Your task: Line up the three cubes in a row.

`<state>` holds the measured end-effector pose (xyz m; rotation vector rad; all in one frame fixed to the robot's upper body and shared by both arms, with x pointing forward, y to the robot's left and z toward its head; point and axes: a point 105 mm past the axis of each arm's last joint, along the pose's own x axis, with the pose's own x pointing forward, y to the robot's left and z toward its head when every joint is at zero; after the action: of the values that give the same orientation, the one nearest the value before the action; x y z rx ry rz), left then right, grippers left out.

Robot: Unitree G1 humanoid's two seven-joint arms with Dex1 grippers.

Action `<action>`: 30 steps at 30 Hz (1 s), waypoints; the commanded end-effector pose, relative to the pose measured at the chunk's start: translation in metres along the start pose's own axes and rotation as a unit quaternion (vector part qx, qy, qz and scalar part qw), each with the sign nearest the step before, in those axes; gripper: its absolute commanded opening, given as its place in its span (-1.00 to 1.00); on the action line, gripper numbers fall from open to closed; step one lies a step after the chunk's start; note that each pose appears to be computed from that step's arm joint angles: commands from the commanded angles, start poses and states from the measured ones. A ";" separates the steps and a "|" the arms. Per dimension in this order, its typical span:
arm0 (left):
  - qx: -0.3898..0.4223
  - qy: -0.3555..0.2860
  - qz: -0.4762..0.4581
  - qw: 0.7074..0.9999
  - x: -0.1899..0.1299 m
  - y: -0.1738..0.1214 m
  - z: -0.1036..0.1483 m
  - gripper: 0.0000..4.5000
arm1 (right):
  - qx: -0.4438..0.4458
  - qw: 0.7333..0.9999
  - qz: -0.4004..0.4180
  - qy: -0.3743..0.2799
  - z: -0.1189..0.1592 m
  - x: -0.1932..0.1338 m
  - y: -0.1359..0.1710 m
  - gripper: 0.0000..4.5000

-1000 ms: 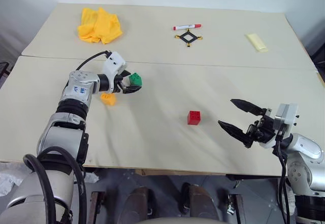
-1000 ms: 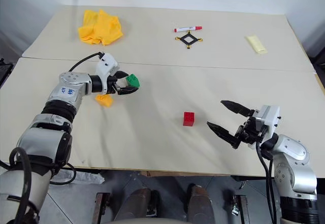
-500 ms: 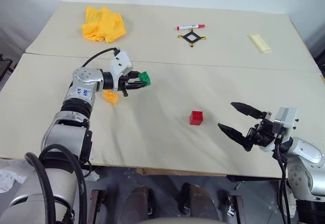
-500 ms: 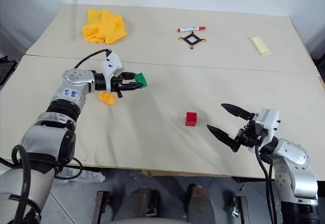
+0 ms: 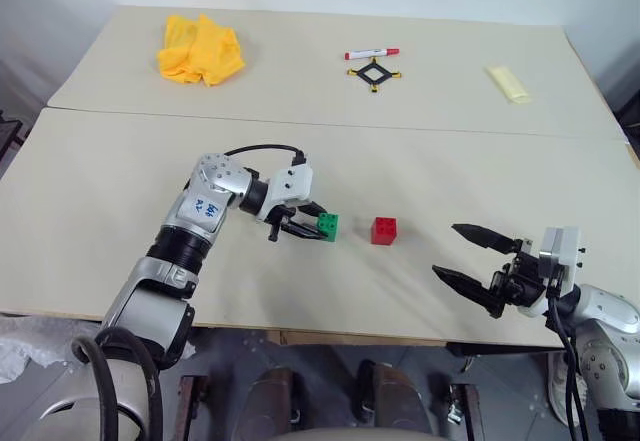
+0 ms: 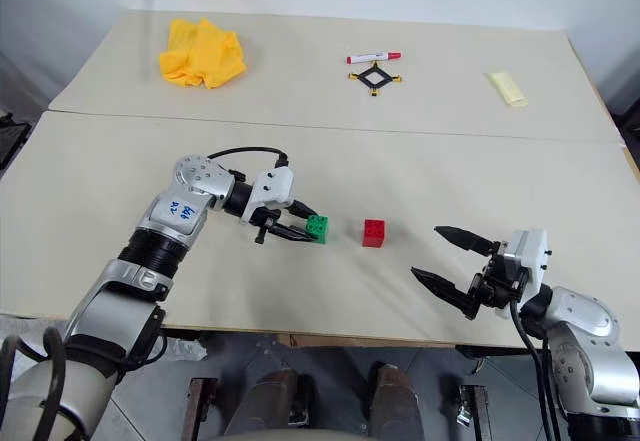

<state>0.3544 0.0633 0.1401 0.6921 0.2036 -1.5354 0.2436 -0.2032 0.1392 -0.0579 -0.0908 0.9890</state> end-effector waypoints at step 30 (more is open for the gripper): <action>0.003 -0.127 0.360 0.924 -0.192 -0.038 -0.029 0.95 | -0.009 0.992 0.124 -0.029 0.013 0.046 0.005 1.00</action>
<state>0.3238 0.2175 0.1903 0.4762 -0.1782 -1.0297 0.2647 -0.1650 0.1473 -0.0460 -0.1233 1.2177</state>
